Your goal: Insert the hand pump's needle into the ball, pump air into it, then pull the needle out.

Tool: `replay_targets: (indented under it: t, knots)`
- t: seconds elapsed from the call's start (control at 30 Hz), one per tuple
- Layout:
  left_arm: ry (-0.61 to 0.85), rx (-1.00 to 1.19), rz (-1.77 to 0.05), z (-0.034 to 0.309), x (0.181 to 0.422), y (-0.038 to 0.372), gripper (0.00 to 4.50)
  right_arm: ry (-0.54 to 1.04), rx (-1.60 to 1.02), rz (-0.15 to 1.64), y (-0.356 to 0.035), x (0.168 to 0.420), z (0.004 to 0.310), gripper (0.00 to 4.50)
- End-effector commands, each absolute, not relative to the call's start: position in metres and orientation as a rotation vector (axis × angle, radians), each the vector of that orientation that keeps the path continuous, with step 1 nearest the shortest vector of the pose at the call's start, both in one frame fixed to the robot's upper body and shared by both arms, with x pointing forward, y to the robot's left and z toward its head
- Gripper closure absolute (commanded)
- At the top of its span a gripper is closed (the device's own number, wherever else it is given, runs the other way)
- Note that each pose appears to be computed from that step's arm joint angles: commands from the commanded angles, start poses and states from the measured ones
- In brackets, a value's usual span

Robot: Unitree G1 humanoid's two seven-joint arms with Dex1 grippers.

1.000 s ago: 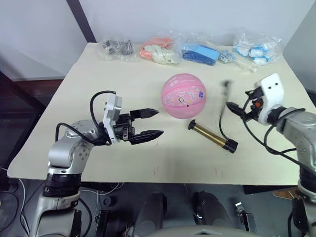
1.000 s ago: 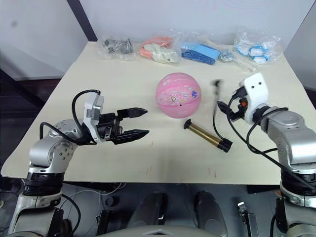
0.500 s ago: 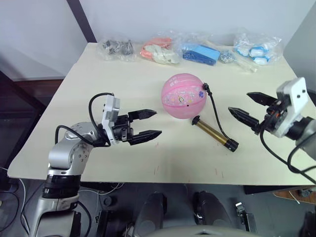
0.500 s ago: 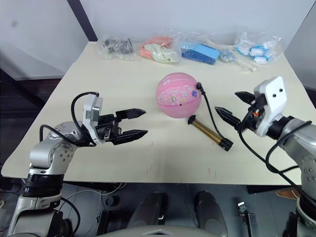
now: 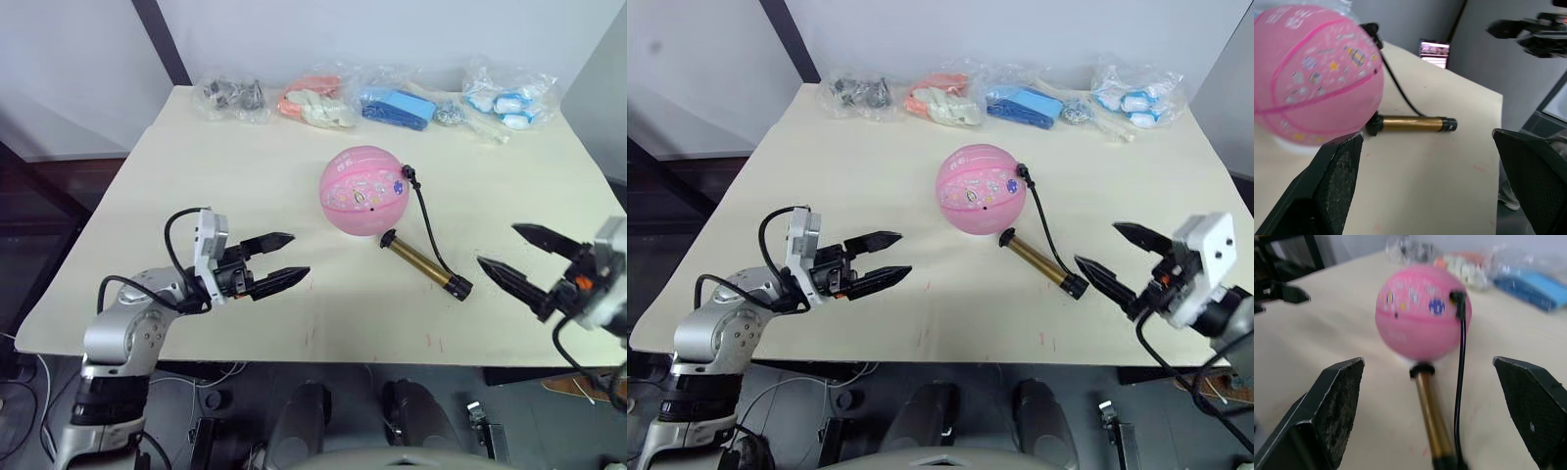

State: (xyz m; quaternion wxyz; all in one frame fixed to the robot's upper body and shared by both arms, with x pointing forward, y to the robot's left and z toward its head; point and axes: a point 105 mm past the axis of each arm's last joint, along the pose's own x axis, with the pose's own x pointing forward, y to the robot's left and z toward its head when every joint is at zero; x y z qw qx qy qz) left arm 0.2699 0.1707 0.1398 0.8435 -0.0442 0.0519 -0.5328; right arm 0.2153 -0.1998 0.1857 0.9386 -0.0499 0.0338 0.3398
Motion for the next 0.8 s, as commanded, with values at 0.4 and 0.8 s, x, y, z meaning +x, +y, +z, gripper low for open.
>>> replay_targets:
  t: [0.4,0.8]
  knots:
    - [0.205,-0.015,-0.916,0.109,0.25,0.229,0.0,0.219,-0.209,0.539,-0.241,0.176,0.172,0.08]
    - [0.193,-0.02,-0.885,0.116,0.253,0.223,0.0,0.245,-0.225,0.474,-0.245,0.17,0.16,0.08]
